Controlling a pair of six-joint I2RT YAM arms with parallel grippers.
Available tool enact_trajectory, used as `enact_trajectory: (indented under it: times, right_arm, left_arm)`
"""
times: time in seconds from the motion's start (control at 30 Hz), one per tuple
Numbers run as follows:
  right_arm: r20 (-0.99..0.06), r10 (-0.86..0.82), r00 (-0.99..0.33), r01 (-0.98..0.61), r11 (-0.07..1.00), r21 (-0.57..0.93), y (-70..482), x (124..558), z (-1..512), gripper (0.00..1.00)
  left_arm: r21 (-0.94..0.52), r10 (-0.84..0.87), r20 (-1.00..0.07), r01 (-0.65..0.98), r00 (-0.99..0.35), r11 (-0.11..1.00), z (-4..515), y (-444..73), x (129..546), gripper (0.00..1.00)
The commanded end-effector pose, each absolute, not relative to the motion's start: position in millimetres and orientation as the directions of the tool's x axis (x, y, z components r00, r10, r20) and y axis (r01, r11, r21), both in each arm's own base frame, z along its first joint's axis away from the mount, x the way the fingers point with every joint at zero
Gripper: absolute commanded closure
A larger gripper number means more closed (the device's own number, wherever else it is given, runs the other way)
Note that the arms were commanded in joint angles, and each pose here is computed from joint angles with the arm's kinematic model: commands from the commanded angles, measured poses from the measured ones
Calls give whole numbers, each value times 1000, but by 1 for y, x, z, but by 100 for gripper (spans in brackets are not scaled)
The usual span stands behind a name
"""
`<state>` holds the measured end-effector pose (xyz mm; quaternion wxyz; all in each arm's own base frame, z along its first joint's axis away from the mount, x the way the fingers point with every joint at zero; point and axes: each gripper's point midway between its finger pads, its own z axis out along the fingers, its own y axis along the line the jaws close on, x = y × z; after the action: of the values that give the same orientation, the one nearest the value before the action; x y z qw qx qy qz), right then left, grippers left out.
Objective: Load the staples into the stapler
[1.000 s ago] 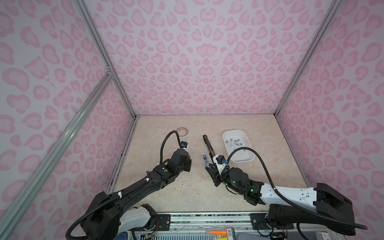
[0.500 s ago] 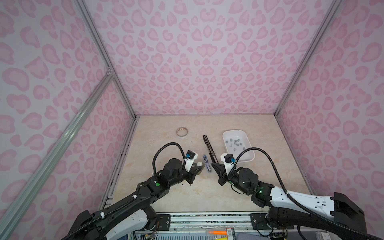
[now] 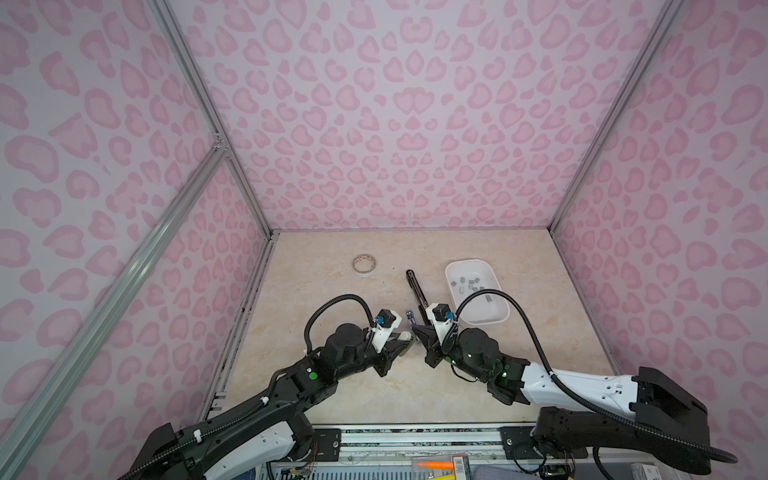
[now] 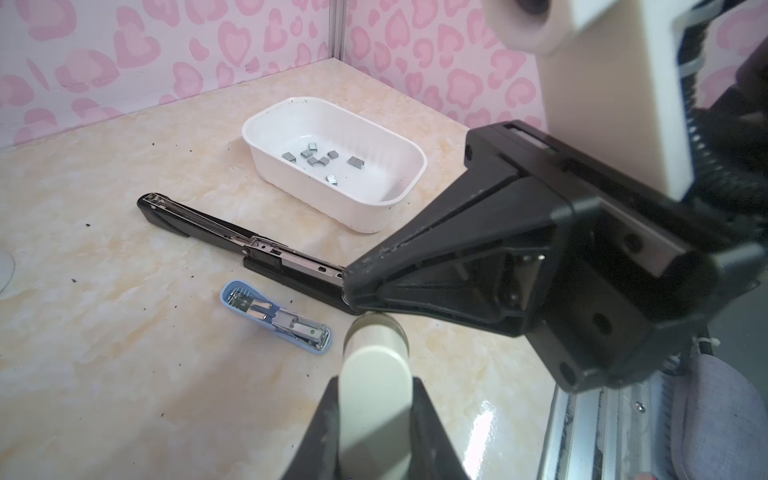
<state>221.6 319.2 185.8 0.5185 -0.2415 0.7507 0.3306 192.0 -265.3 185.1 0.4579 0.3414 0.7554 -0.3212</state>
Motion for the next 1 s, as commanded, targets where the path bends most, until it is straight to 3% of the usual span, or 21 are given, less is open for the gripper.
enact_trajectory:
  times: [0.0,0.47,0.73,0.97]
  right_arm:
    - [-932,-25,-361,-732,626,267,326,214,187,100]
    - [-930,-45,-366,-732,631,257,325,210,178,78]
    - [-914,-77,-398,-692,679,244,317,215,153,78]
    - [-915,-115,-386,-764,595,248,331,196,151,77]
  left_arm:
    - [-155,188,-936,829,-297,538,203,-271,193,96]
    - [-149,159,-948,828,-275,541,216,-270,195,96]
    - [-140,104,-965,811,-240,568,237,-261,195,96]
    - [-145,64,-974,813,-218,563,245,-257,192,96]
